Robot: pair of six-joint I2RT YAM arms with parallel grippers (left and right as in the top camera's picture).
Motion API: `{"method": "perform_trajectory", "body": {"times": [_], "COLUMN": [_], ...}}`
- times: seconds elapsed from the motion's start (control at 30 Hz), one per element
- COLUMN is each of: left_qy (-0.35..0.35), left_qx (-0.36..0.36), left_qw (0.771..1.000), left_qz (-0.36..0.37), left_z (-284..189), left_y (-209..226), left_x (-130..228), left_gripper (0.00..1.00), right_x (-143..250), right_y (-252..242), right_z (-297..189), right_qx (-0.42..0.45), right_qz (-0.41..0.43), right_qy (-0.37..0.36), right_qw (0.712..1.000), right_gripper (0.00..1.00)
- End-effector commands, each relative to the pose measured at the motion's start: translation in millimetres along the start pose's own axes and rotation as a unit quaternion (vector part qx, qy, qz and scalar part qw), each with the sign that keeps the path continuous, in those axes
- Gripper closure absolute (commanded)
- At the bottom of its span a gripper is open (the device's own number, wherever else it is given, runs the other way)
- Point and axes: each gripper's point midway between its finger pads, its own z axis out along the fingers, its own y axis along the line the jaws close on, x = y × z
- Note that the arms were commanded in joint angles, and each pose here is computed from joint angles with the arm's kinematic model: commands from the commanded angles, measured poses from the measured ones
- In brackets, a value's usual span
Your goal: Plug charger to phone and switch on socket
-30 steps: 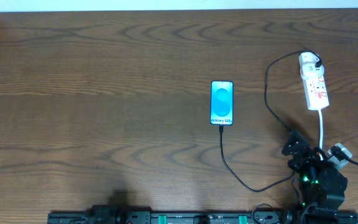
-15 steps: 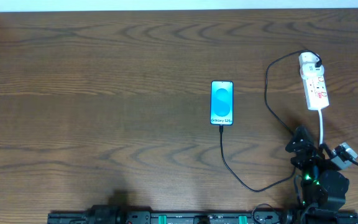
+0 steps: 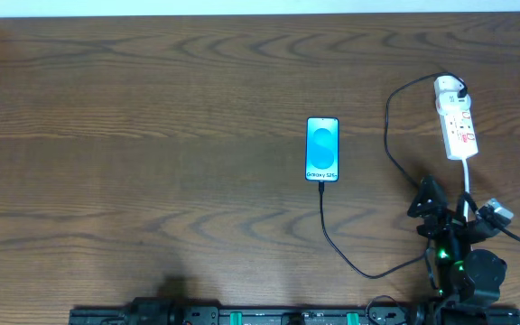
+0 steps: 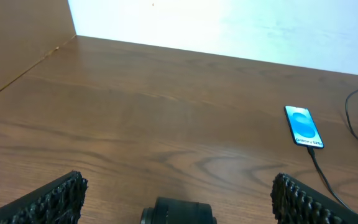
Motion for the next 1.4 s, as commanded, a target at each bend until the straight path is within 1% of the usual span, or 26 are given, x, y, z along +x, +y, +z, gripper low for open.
{"method": "perform_trajectory", "body": {"times": [0.0, 0.13, 0.3, 1.37], "left_qy": [-0.002, -0.002, -0.002, -0.002], "left_qx": [-0.003, -0.003, -0.003, -0.003], "left_qw": [1.000, 1.000, 1.000, 1.000], "left_qz": [0.000, 0.000, 0.000, 0.000], "left_z": [-0.6, -0.6, -0.6, -0.6], "left_y": [1.5, 1.5, 1.5, 1.5], "left_x": [-0.7, -0.7, -0.7, -0.7], "left_gripper": [0.05, 0.05, 0.05, 0.05], "right_x": [5.4, 4.8, 9.6, 9.9], "right_y": [6.6, 7.2, 14.7, 14.1], "right_z": [0.9, 1.5, 0.8, 1.1], "right_qx": [-0.021, -0.024, -0.046, -0.044], "right_qz": [-0.022, -0.022, -0.022, -0.022], "right_qy": [0.010, 0.007, 0.020, 0.021], "right_qw": [0.999, 0.999, 0.999, 0.999], "right_gripper": [0.01, 0.01, 0.01, 0.01]}}
